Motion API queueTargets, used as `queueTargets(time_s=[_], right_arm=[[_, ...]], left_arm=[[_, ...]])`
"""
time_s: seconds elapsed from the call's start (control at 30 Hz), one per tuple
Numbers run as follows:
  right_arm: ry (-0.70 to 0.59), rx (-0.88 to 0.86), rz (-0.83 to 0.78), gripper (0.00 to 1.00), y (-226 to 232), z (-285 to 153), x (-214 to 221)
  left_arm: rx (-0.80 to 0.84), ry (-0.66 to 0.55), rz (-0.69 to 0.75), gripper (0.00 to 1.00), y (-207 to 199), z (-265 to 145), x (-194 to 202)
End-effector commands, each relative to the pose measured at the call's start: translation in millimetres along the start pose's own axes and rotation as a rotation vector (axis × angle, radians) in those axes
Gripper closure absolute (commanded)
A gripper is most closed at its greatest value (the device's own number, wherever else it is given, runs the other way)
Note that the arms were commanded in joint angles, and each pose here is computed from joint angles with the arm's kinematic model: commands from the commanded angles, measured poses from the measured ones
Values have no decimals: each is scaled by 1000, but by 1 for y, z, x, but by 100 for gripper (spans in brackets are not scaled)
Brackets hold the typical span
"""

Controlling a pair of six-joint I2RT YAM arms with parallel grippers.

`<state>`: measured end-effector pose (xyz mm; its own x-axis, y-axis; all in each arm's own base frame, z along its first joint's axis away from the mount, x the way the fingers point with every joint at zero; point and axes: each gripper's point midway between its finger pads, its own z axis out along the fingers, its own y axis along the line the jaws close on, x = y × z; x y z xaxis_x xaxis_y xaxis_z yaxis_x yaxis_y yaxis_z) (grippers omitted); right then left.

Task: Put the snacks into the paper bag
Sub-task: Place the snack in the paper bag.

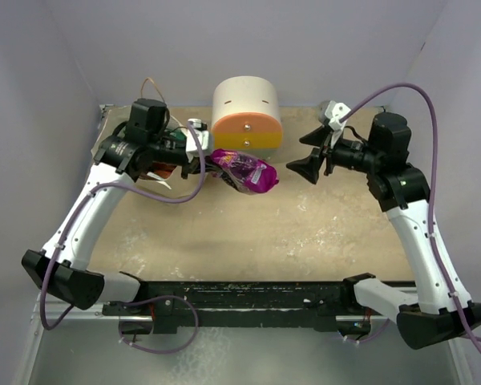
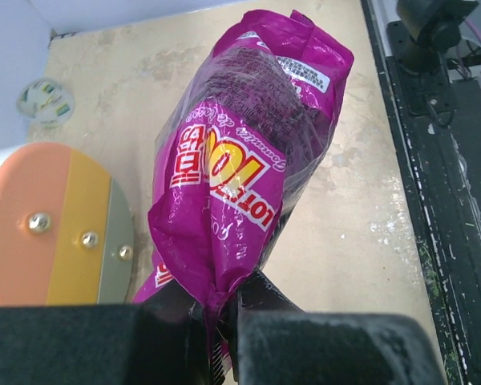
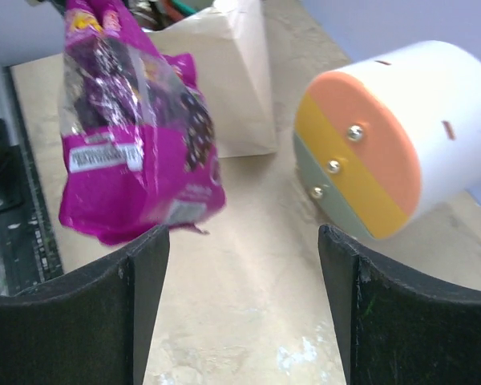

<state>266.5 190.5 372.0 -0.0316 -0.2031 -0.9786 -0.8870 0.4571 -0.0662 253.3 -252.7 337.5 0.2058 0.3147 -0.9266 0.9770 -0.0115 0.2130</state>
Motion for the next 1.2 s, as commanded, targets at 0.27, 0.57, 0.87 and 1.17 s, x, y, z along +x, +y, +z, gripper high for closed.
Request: queueTargets(time_s=[0.27,0.57,0.87,1.17], right_arm=[[86,300,-49,24,-47,-32,29],[219,355,-40,23,-58,-27,107],[295,392,5,23,-61,-30,157],[289,401,9,23,-59,-35,161]], left_arm=[[-408,-24,119,100,18,-124,-72],[-725,166,174,100,17,-196,-86],[-869,438,271,100,34,-242,-66],[-874,712,380,100,63,-272,-33]])
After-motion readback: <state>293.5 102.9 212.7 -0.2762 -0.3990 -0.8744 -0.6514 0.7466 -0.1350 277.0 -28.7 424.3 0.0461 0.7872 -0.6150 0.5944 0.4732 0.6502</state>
